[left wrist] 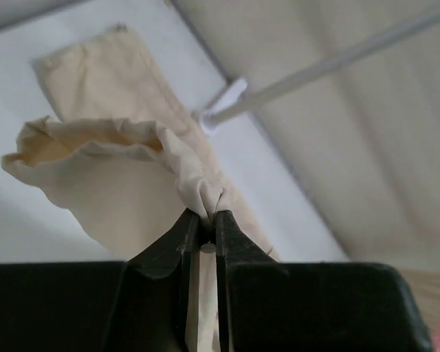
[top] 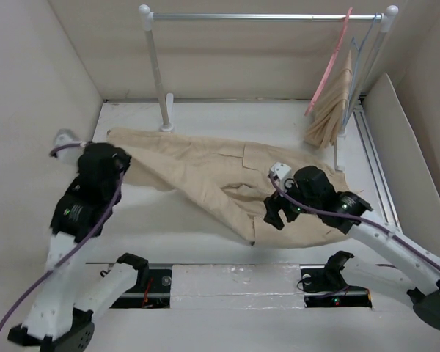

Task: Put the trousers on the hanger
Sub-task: Flatten out the trousers at the center of the board.

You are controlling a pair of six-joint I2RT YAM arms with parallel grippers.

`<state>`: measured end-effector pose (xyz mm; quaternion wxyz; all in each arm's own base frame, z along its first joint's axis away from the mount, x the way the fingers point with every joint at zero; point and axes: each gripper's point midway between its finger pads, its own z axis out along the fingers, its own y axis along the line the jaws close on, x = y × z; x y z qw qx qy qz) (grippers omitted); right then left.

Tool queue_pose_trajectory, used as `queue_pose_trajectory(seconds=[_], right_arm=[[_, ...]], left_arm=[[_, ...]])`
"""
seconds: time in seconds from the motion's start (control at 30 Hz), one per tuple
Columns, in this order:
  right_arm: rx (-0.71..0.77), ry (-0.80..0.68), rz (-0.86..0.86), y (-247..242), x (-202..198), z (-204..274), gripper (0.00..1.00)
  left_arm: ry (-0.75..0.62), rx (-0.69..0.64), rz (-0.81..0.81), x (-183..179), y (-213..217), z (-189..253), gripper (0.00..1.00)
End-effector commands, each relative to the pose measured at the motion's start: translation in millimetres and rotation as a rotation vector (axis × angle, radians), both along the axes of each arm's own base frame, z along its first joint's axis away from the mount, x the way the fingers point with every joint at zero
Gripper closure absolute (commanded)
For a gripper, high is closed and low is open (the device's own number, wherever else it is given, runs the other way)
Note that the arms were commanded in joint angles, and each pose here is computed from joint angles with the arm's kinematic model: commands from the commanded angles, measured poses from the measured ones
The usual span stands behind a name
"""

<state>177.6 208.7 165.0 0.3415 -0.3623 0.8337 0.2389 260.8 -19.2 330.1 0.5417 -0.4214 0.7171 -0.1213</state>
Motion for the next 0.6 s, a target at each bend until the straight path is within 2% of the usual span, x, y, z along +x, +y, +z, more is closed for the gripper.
queue_pose_trajectory(seconds=[0.0, 0.17, 0.33, 0.5, 0.57], right_arm=[[-0.073, 0.058, -0.248, -53.3, -9.5, -8.6, 0.17], [-0.102, 0.091, -0.675, -128.2, -4.5, -5.8, 0.19], [-0.028, 0.177, -0.938, -162.6, -0.8, -26.6, 0.19], [-0.081, 0.239, -1.241, -216.6, -5.5, -49.2, 0.18], [-0.079, 0.259, -1.314, -226.9, -7.6, -50.6, 0.19]], left_arm=[[0.052, 0.176, 0.215, -59.6, 64.2, 8.9, 1.0], [0.018, 0.177, 0.254, -82.4, 77.9, 16.9, 1.0], [-0.055, 0.195, 0.251, -100.8, 87.6, 36.7, 1.0], [-0.072, 0.209, 0.138, -104.9, 76.2, 38.6, 1.0], [-0.148, 0.175, 0.073, -106.9, 66.6, 47.5, 1.0]])
